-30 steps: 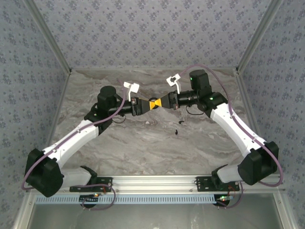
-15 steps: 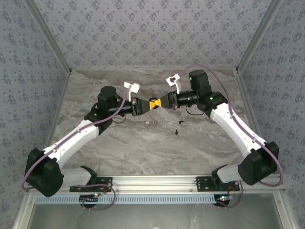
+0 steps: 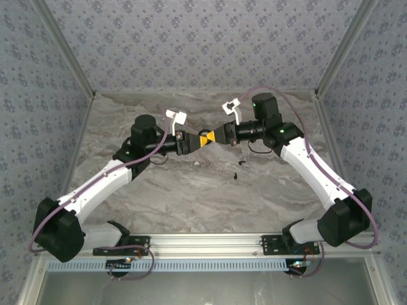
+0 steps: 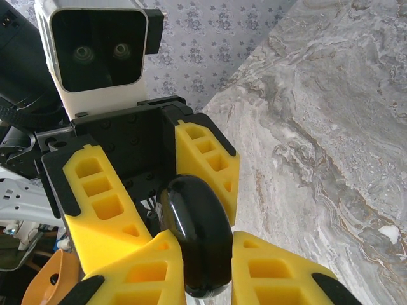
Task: Insert the wireless bluetooth earbuds into the charging case
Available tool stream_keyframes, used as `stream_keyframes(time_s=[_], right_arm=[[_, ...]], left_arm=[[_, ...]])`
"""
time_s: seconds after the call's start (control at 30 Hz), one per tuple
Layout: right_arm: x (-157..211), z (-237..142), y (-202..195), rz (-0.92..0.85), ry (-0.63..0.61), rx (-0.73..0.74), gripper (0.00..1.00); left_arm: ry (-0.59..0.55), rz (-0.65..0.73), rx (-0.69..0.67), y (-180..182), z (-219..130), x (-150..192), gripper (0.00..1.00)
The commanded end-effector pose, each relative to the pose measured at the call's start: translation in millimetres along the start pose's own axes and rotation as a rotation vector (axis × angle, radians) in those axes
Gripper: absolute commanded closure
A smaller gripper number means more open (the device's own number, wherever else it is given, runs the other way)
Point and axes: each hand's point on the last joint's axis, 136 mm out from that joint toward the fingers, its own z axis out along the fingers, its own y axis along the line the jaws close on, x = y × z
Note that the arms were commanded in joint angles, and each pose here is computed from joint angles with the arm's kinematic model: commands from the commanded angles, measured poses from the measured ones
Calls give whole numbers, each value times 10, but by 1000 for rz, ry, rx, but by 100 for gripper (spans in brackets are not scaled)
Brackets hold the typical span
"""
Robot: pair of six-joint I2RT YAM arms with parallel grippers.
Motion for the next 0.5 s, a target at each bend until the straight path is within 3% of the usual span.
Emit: stream_keyframes(time_s=[0.0, 0.47], right_arm=[[-129, -26, 105, -36, -25, -8, 81], [-65, -4, 146, -40, -1, -25, 80]], left_arm=[[-13, 45, 16, -106, 12, -94, 54], [-25, 49, 10, -98, 41, -135, 59]])
